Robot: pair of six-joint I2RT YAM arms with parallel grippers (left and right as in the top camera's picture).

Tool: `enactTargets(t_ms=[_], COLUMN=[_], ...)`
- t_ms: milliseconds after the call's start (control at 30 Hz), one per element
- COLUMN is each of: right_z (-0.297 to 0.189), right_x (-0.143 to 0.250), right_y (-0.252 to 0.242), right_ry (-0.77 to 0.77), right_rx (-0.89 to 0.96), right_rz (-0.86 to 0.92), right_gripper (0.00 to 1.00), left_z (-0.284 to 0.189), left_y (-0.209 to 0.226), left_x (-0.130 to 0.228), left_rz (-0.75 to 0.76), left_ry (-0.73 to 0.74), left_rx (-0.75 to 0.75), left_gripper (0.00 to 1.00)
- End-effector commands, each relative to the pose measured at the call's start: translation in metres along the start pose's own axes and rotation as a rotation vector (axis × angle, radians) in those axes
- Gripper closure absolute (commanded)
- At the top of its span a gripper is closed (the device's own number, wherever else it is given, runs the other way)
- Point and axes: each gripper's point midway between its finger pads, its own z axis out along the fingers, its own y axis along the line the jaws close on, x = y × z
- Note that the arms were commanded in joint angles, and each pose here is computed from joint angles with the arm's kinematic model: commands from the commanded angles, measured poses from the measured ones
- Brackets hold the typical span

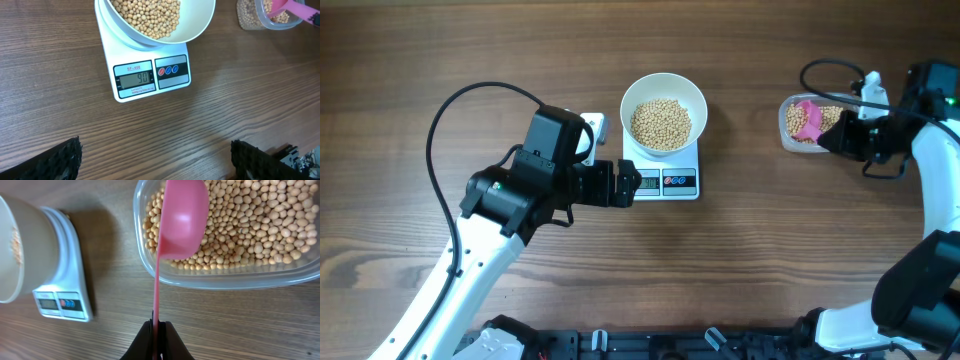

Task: Scoop item into bowl and weigh 150g on scale
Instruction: 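Lower the scoop into the tub and scoop up soybeans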

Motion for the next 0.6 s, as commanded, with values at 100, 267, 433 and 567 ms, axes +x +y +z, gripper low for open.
enactTargets(t_ms=[100, 267, 433, 567], right_z=[-0.01, -0.015, -0.017, -0.02], right_x=[-0.007, -0.008, -0.009, -0.009], right_y=[-0.004, -0.015, -0.016, -0.023], right_ry=[-0.038, -0.054, -0.059, -0.068], right_rx=[-0.083, -0.082, -0.134, -0.191], right_rz=[0.116, 0.161, 0.194, 0.247], right_gripper=[0.96, 0.96, 0.96, 0.96], left_z=[0.002, 0.002, 0.002, 0.002], left_y=[-0.002, -0.002, -0.002, -0.002], left_x=[0.002, 0.002, 0.002, 0.002], left_rz=[0.023, 0.023, 0.023, 0.023], left_ry=[0.01, 0.01, 0.01, 0.01], left_rx=[0.008, 0.008, 0.008, 0.008], left_gripper=[0.0, 0.0, 0.0, 0.0])
